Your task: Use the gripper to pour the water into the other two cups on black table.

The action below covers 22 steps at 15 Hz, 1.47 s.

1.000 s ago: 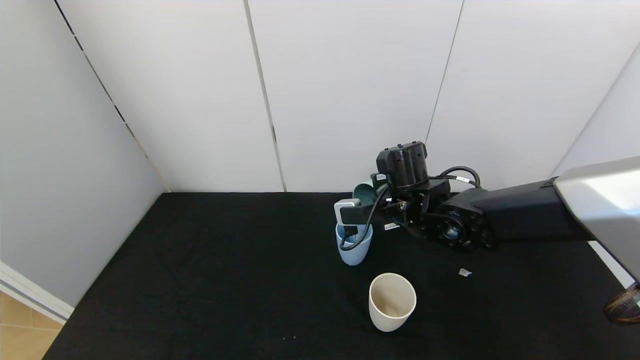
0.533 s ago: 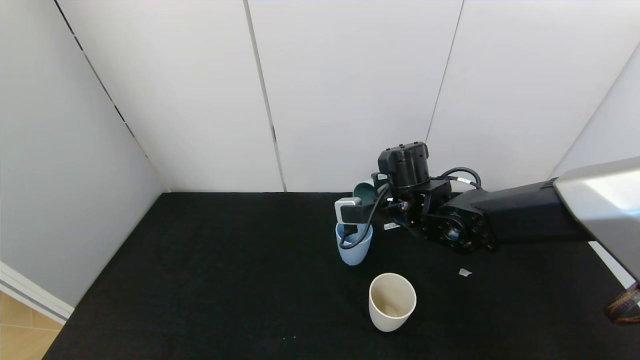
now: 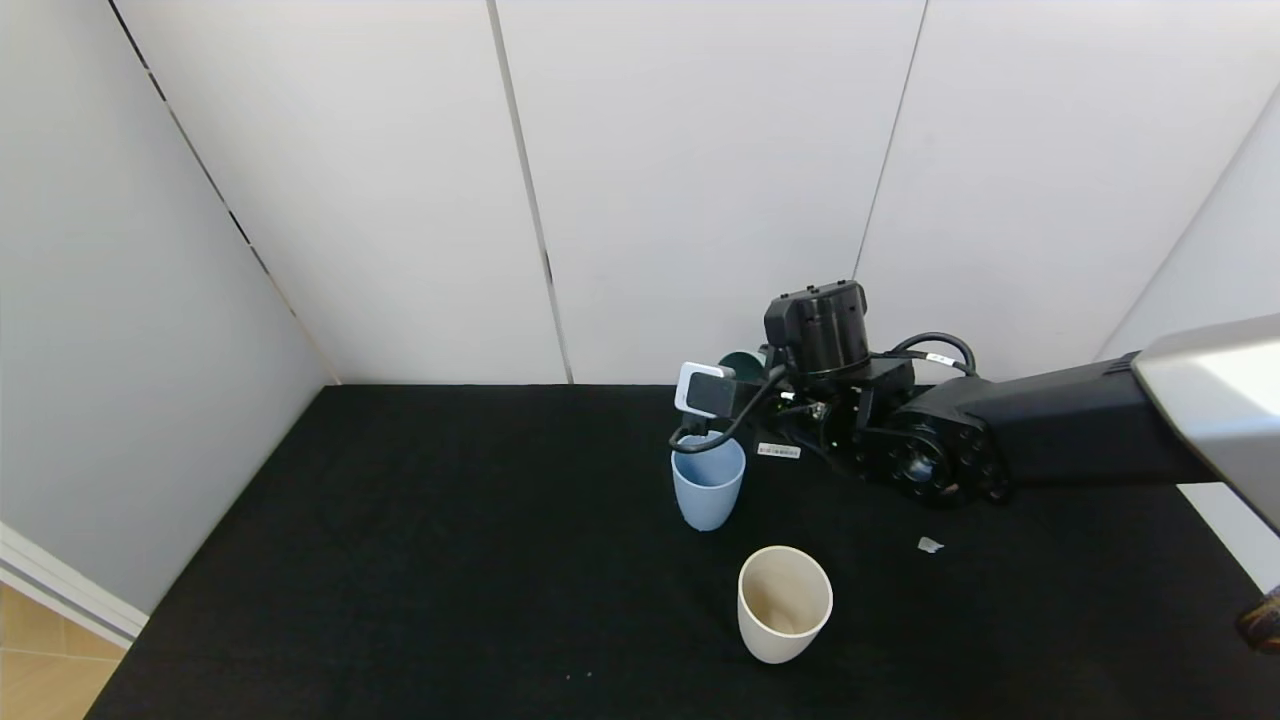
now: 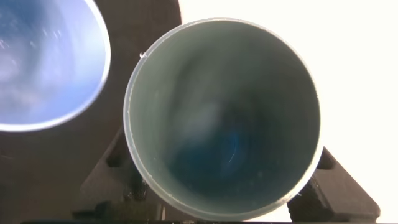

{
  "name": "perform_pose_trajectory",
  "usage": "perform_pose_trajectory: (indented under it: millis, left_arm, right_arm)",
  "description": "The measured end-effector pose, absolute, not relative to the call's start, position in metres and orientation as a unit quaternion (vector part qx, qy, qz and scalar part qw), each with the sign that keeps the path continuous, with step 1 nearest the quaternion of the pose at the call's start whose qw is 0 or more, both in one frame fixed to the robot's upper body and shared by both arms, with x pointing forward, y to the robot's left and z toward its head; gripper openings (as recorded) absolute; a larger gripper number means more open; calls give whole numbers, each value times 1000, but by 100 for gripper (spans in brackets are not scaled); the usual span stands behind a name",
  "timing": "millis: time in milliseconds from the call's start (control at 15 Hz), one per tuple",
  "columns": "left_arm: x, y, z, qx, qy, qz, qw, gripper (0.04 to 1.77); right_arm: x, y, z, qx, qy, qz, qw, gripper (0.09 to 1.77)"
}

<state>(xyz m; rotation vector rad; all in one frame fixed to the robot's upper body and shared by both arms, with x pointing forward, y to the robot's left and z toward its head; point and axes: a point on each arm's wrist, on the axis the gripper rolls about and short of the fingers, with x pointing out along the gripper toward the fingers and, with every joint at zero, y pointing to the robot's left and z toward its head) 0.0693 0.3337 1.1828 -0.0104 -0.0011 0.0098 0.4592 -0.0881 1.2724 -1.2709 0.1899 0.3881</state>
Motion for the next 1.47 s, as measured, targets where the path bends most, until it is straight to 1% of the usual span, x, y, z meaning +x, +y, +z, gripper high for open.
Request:
perform_pose_trajectory:
  millis: [267, 400, 733, 1000, 1467]
  left_arm:
    - [69, 334, 1183, -5, 0, 5, 1000, 172]
    - [69, 334, 1183, -5, -1, 5, 1000, 172]
    - [69, 334, 1183, -5, -1, 5, 1000, 172]
    - [69, 334, 1183, -5, -1, 5, 1000, 172]
    - [69, 334, 1183, -5, -1, 5, 1000, 172]
  right_arm:
    - [451, -101, 1279, -504, 112, 165, 840, 120]
    - [444, -111, 1283, -476, 123, 159, 856, 120]
    - [416, -145, 1289, -425, 150, 157, 879, 120]
    - [388, -163, 1299, -372, 159, 149, 902, 120]
    - [343, -185, 1305, -365, 158, 155, 904, 120]
